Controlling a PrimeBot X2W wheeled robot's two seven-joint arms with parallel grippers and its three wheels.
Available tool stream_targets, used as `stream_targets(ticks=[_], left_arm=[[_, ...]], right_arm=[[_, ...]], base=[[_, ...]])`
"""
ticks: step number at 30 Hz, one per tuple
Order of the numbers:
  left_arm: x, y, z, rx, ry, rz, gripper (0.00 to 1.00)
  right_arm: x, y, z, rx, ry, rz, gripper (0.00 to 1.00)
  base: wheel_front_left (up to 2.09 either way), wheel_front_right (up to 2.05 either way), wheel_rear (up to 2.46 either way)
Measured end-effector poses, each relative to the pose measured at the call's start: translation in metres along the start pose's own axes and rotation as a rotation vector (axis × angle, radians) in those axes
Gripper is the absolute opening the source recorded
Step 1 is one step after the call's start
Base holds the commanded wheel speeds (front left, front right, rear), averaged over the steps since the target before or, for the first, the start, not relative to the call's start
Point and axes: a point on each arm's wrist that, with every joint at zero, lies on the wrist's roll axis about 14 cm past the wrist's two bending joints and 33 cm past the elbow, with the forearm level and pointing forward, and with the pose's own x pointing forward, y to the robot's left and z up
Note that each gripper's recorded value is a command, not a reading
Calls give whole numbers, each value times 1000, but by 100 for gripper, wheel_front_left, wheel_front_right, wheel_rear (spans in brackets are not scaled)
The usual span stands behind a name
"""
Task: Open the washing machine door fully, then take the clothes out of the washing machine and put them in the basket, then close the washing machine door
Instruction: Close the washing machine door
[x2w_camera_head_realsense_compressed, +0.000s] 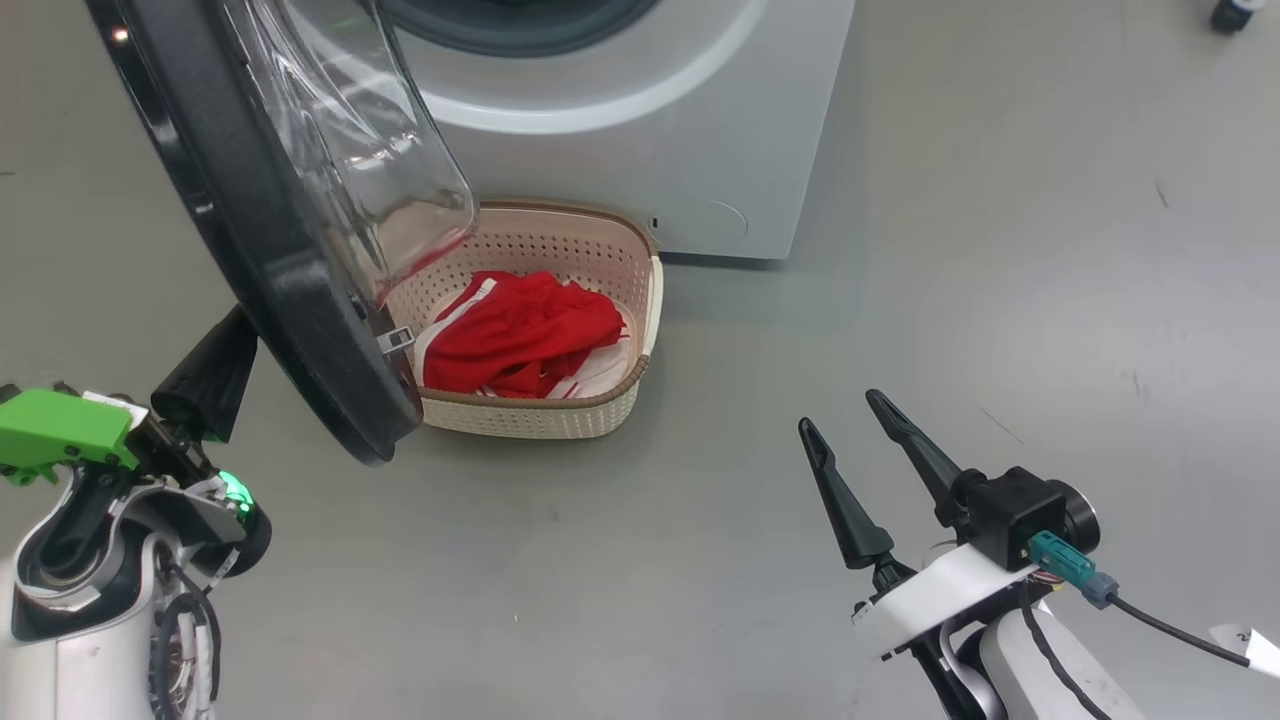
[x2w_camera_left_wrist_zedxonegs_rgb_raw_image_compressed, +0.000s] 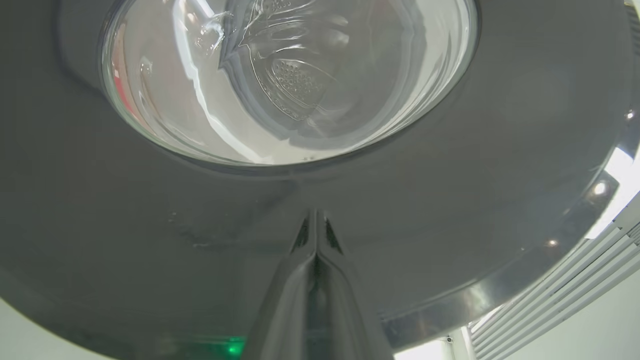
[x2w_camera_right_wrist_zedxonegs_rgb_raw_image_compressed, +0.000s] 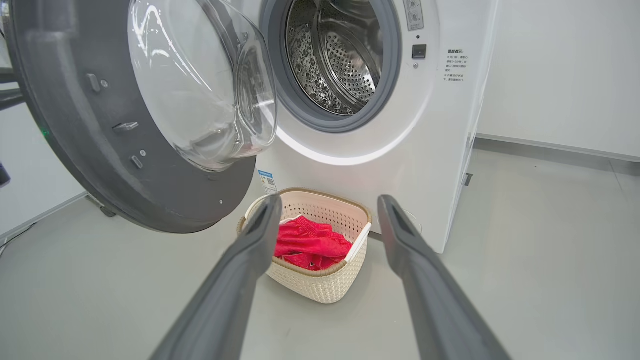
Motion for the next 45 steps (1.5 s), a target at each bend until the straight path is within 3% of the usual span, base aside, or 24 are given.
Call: stream_targets(ticks=[31, 45], left_arm=[[138, 50, -108, -131, 248, 65, 0], [201, 85, -113, -109, 112, 123, 0]], right_arm=[[-63, -103, 3, 0, 2, -389, 100], [-92, -137, 1, 17, 13, -544, 100]], base=[[0, 0, 0], [0, 0, 0]])
